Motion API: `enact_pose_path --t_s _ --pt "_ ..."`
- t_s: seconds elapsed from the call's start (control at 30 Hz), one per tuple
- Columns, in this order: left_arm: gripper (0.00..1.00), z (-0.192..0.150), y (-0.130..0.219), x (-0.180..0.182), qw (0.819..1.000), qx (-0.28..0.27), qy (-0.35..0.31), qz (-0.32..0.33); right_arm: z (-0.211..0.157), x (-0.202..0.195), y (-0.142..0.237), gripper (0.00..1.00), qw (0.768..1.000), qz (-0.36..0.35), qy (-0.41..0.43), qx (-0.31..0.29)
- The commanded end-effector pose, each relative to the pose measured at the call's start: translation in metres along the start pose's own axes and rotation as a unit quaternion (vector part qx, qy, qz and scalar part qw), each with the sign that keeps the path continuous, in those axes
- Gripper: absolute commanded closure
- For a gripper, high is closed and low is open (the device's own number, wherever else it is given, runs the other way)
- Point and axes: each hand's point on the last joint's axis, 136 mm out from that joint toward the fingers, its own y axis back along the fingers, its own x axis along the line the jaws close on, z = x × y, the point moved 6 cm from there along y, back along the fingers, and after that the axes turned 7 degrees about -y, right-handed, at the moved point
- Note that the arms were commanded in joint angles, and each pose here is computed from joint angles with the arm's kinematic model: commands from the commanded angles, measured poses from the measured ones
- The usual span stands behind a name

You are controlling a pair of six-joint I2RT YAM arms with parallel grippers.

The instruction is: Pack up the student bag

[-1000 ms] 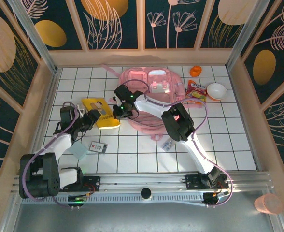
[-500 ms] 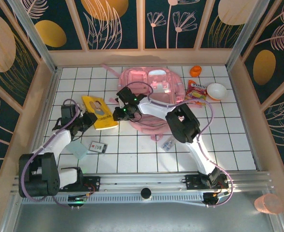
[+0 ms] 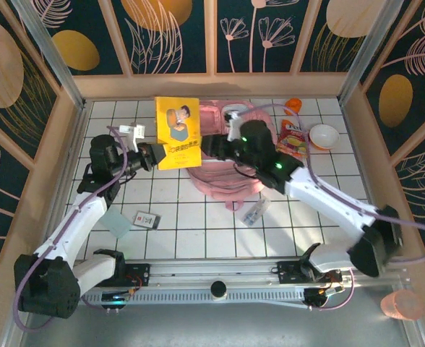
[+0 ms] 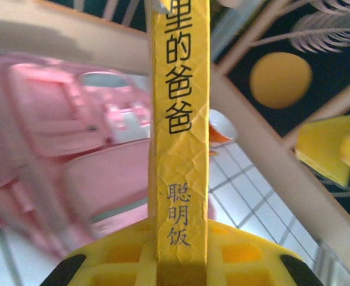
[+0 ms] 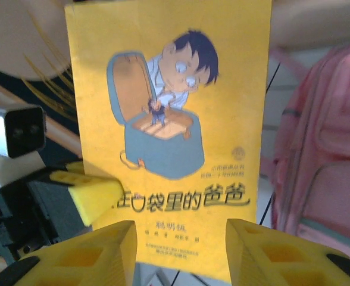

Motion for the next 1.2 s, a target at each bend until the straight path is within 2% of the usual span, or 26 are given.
enact_pose_path --t_s 0.0,0.17,0.3,0.37,0.53,0.87,0.97,1.03,1.1,1.13,1.17 --pt "1.00 0.032 -0.007 -0.058 0.980 -0.038 -0.123 -0.152 0.009 -0.004 0.032 0.54 0.996 0.006 0.030 -0.085" --pt "1.00 0.030 -0.018 -0.088 0.961 -0.047 -0.128 -0.241 0.009 -0.001 0.078 0.40 0.988 0.041 0.053 -0.141" --pt "1.00 0.034 -0.019 -0.102 0.951 -0.059 -0.132 -0.274 0.006 -0.009 0.098 0.25 0.987 0.043 0.043 -0.146" --pt "1.00 0.036 -0.017 -0.106 0.948 -0.064 -0.132 -0.282 0.006 -0.013 0.102 0.21 0.989 0.055 0.034 -0.136" --pt "1.00 0.045 -0.011 -0.117 0.940 -0.087 -0.124 -0.307 0.002 -0.013 0.098 0.20 0.987 0.133 0.019 -0.083" --pt "1.00 0.049 -0.014 -0.129 0.935 -0.082 -0.112 -0.326 -0.005 0.011 0.085 0.23 0.960 0.280 0.027 -0.004" --pt "0.99 0.049 -0.017 -0.124 0.941 -0.091 -0.108 -0.308 -0.007 0.012 0.085 0.31 0.957 0.289 0.035 0.004" --pt "0.98 0.049 -0.019 -0.119 0.946 -0.099 -0.105 -0.289 -0.008 0.010 0.087 0.43 0.957 0.286 0.038 -0.001" --pt "0.96 0.049 -0.021 -0.117 0.948 -0.102 -0.103 -0.284 -0.007 0.009 0.091 0.72 0.959 0.281 0.043 -0.012" --pt "0.95 0.047 -0.023 -0.115 0.949 -0.099 -0.101 -0.282 -0.007 0.009 0.094 0.90 0.958 0.281 0.047 -0.016" --pt "0.93 0.046 -0.024 -0.114 0.950 -0.095 -0.101 -0.281 -0.005 0.009 0.096 1.00 0.959 0.279 0.051 -0.020"
